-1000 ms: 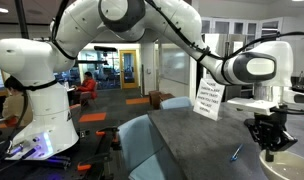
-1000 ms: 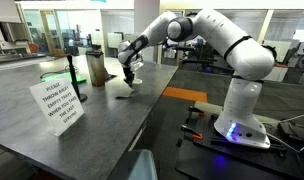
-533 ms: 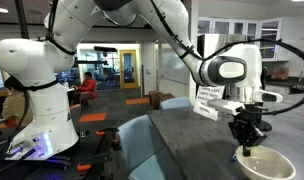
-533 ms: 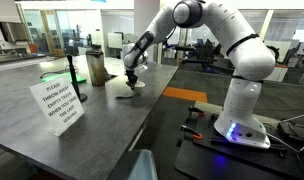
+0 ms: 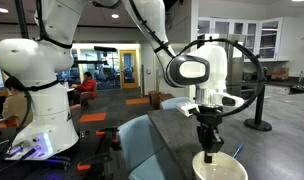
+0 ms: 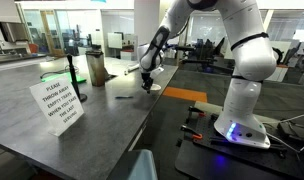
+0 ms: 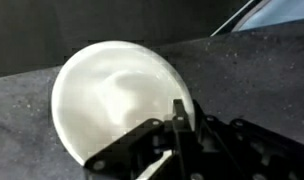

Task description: Move the white bowl forward

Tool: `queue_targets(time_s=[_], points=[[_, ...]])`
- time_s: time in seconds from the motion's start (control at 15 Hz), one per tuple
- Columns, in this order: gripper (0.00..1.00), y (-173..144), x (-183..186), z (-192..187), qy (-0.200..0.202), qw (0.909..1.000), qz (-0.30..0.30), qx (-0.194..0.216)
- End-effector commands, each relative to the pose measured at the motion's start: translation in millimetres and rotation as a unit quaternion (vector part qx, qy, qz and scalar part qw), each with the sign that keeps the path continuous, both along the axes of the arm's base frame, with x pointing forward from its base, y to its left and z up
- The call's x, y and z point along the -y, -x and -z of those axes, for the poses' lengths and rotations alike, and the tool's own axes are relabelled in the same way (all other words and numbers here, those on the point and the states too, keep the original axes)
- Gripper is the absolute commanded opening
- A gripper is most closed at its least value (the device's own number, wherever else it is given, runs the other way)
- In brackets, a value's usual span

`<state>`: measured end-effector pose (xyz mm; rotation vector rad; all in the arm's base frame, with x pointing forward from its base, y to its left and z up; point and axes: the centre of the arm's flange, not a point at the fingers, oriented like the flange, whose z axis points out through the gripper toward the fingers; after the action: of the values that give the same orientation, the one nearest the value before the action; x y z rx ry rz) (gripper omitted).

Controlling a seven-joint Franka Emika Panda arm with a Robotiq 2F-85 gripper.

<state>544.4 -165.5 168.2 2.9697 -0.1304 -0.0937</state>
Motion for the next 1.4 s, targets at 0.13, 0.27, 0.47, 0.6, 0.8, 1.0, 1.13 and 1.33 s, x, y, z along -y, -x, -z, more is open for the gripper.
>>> queue_targets(time_s=[0.13,0.27,0.47,0.6,0.8,1.0,1.13,1.33], points=[[0.03,23,-5,-20,0.022,0.9996,0.005,0.014],[0.03,15,-3,-21,0.028,0.9994,0.001,0.022],[0.03,0,-3,-19,0.019,0.9994,-0.008,0.029],[0.03,-9,-1,-16,0.023,0.9992,-0.009,0.03],[0.03,-23,4,-14,0.022,0.9992,-0.012,0.031],[0.03,-35,7,-8,0.023,0.9992,-0.017,0.029],[0.03,-41,9,-3,0.022,0.9993,-0.017,0.026],[0.03,-47,13,6,0.024,0.9992,-0.019,0.026]])
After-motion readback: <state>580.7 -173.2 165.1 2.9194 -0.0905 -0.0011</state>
